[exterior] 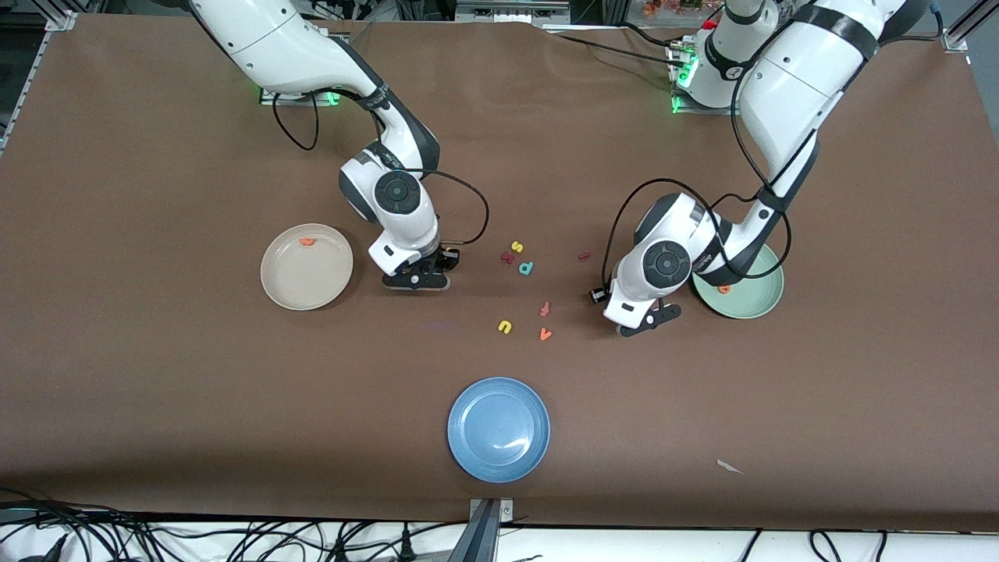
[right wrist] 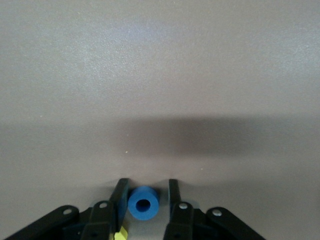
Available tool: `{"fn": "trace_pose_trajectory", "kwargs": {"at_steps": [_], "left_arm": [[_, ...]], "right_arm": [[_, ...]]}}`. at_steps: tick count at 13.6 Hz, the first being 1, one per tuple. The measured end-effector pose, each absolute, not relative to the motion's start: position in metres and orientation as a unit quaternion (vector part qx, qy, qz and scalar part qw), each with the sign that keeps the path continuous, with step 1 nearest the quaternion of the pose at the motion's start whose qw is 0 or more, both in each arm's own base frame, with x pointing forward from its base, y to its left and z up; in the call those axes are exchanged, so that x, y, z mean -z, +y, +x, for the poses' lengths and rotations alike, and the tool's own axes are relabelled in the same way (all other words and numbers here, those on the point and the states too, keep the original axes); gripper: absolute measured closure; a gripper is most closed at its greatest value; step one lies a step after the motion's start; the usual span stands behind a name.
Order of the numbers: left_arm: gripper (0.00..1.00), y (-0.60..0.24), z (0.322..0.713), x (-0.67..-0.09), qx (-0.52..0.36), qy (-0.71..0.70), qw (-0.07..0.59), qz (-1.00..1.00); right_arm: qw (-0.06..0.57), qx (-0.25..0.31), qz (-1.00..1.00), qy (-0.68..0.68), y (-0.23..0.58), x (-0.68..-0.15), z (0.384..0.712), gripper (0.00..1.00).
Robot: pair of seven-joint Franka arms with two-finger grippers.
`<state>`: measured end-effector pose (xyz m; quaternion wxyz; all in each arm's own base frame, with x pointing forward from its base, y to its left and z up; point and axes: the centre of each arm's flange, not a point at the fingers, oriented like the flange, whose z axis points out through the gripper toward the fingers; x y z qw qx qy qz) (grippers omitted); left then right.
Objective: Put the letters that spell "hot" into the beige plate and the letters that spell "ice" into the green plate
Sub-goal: 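Grasp the teal c with the left gripper while the right gripper grasps the o, then drop the c on the green plate while the right gripper drops o on cream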
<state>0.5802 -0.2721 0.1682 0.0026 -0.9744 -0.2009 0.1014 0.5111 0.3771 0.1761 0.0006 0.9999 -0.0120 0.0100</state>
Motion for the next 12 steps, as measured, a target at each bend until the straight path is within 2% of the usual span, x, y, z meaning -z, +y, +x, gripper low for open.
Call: {"fn": "trace_pose_trajectory", "kwargs": {"at_steps": [2, 3, 4, 6, 12], "left_arm": [[0.51, -0.2708, 0.5810, -0.1687, -0.101, -0.202, 0.002, -0.974], [0.57, -0.2696, 0.5815, -0.1691, -0.101, -0.203, 0.002, -0.974], [0.57, -0.2692, 0.5817, -0.1691, -0.101, -0.203, 0.002, -0.974], [0.69, -0.2683, 0.5822, -0.1704, -0.101, -0.204, 0.003, -0.974], [0.75, -0.2673, 0.5824, -0.1719, -0.101, -0.204, 0.004, -0.974]], "right_arm": [[0.000, -0.011, 1.000, -0.012, 0.3773, -0.1766, 0.5115, 0.67], [0.000, -0.011, 1.000, -0.012, 0.3774, -0.1765, 0.5114, 0.67], [0.000, -0.011, 1.000, -0.012, 0.3776, -0.1766, 0.5112, 0.68], [0.001, -0.012, 1.000, -0.013, 0.3780, -0.1770, 0.5112, 0.73], [0.001, -0.014, 1.000, -0.010, 0.3797, -0.1783, 0.5109, 0.73]]}}
